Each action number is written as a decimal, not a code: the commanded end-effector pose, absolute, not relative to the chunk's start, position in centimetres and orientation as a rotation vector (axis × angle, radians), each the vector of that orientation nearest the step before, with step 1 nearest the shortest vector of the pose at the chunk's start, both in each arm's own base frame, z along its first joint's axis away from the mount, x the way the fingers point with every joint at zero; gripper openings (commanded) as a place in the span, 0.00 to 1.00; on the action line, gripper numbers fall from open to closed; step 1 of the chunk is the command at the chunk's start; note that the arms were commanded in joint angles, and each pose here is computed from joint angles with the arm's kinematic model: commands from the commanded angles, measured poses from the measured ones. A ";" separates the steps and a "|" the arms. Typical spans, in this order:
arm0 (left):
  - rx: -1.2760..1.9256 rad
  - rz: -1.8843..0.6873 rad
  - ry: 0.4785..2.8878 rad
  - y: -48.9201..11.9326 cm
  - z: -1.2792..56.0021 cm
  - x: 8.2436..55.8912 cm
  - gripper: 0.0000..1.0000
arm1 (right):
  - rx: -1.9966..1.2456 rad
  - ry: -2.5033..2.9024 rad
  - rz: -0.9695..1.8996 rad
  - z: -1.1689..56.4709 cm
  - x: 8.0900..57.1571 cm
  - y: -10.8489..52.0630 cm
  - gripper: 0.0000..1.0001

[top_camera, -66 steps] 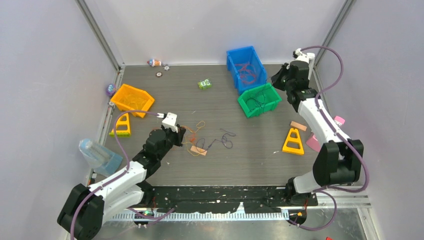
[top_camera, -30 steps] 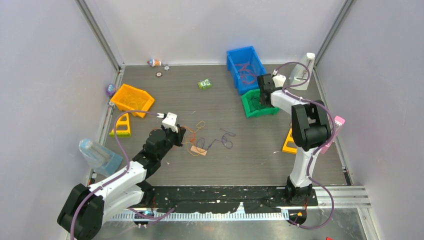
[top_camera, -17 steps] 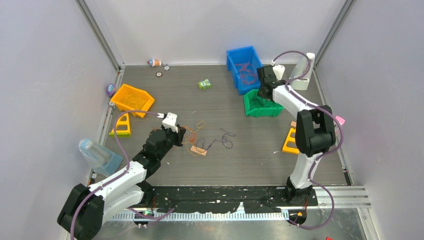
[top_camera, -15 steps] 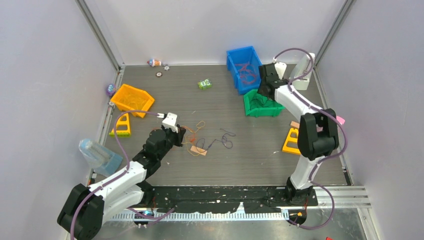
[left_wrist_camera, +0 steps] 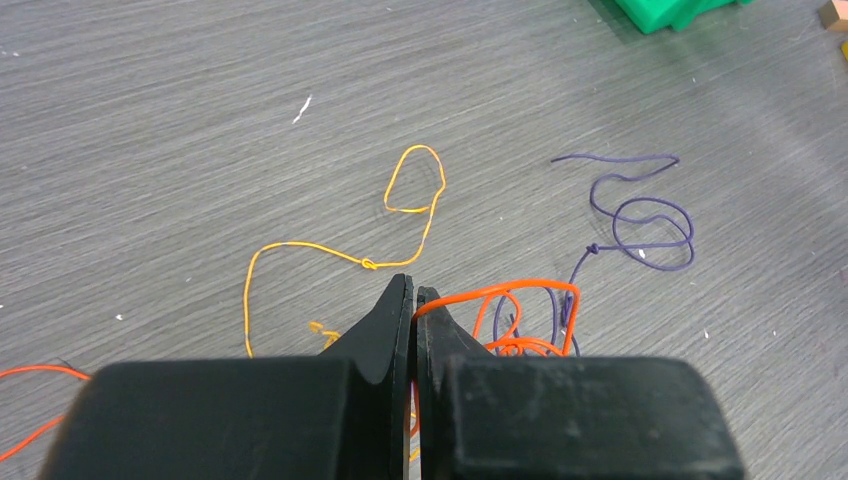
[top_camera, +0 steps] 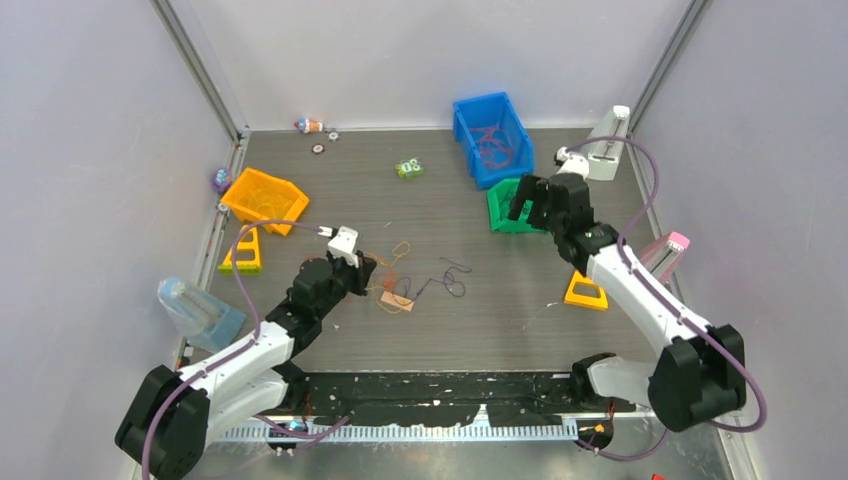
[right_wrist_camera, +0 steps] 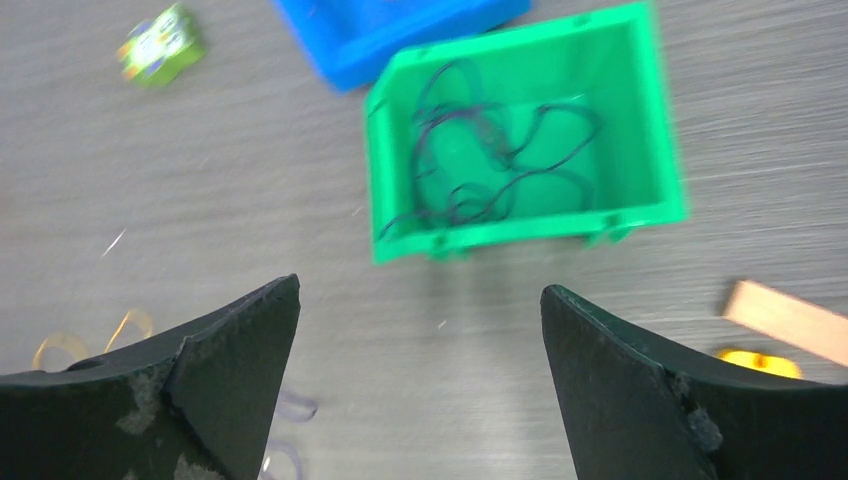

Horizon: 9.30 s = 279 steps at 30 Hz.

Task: Untangle the cables
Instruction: Place the cable in the bin, then untie the cable, then place the cable in the bin, then untie the cable, then place the cable in the bin.

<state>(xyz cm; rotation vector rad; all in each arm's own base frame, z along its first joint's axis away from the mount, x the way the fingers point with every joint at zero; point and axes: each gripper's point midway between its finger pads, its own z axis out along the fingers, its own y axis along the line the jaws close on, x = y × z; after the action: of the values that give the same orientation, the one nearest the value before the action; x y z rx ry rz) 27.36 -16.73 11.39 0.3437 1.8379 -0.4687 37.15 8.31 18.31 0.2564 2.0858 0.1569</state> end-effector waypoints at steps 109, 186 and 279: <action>-0.387 -0.279 2.167 -7.5 10.1 28.9 0.00 | 0.335 1.651 0.111 36.6 27.4 3.9 0.05; 0.069 -0.599 1.881 -13.5 11.4 27.9 0.00 | 0.400 2.269 -0.093 11.8 45.8 5.3 0.51; -0.468 -0.246 1.960 -5.1 10.6 25.5 0.00 | 0.175 1.678 0.193 50.3 43.9 8.7 0.05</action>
<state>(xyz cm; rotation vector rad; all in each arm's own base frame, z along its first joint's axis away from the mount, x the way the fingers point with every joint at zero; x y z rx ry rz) 24.20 -4.37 8.35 -0.5047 2.0486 -0.1773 42.86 9.27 49.27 0.1714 1.6902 0.1890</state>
